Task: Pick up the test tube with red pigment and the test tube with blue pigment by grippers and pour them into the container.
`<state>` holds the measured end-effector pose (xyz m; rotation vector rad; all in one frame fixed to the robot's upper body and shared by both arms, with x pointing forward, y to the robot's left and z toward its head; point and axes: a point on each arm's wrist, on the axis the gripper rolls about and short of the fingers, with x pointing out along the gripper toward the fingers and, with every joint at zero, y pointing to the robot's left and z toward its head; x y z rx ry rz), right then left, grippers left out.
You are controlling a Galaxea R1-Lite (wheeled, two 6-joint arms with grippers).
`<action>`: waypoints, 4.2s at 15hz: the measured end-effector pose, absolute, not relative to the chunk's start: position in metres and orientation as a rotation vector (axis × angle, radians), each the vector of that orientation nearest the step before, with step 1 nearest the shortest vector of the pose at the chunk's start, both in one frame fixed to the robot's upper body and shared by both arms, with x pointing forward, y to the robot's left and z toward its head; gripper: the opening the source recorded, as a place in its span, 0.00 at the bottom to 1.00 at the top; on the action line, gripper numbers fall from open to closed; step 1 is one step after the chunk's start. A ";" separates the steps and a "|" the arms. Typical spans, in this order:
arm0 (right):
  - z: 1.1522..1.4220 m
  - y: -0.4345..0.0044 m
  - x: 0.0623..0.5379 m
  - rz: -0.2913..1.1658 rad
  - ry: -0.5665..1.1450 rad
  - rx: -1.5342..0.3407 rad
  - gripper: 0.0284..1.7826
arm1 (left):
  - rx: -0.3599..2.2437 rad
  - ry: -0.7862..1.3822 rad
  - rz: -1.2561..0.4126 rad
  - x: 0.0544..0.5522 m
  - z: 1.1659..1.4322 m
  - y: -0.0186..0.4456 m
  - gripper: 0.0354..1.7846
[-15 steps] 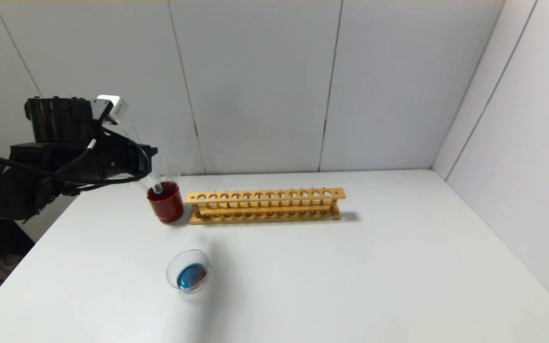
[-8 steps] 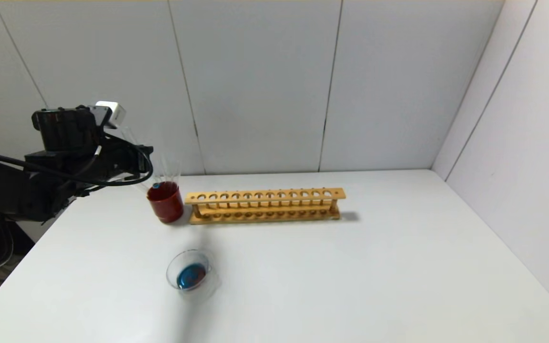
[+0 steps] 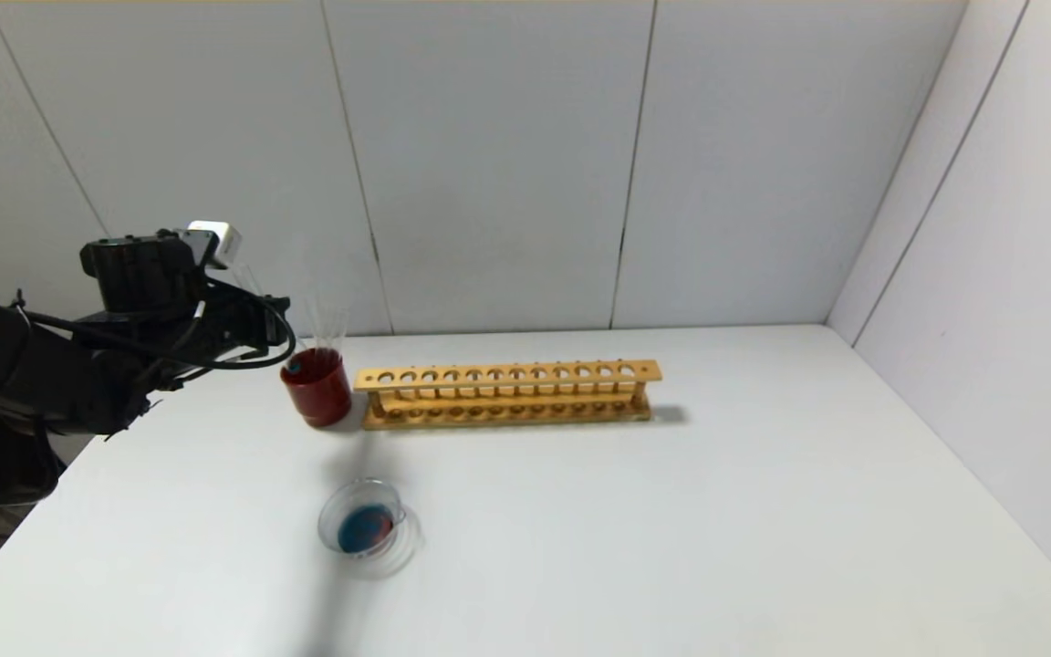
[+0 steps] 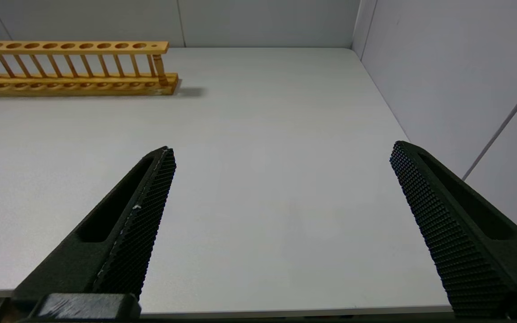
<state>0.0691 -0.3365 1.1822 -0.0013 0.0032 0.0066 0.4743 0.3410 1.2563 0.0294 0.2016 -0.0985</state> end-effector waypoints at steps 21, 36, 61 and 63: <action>1.182 -0.336 0.069 0.007 0.003 -0.002 0.98 | 0.031 0.241 -0.146 0.471 1.237 0.326 0.78; 1.182 -0.336 0.069 0.007 0.003 -0.001 0.98 | 0.118 0.003 0.103 0.270 1.342 0.330 0.98; 1.182 -0.336 0.069 0.007 0.003 -0.001 0.98 | 0.094 0.028 -0.024 0.068 1.181 0.333 0.98; 1.182 -0.336 0.069 0.007 0.003 -0.001 0.98 | 0.087 0.025 -0.025 0.068 1.182 0.333 0.98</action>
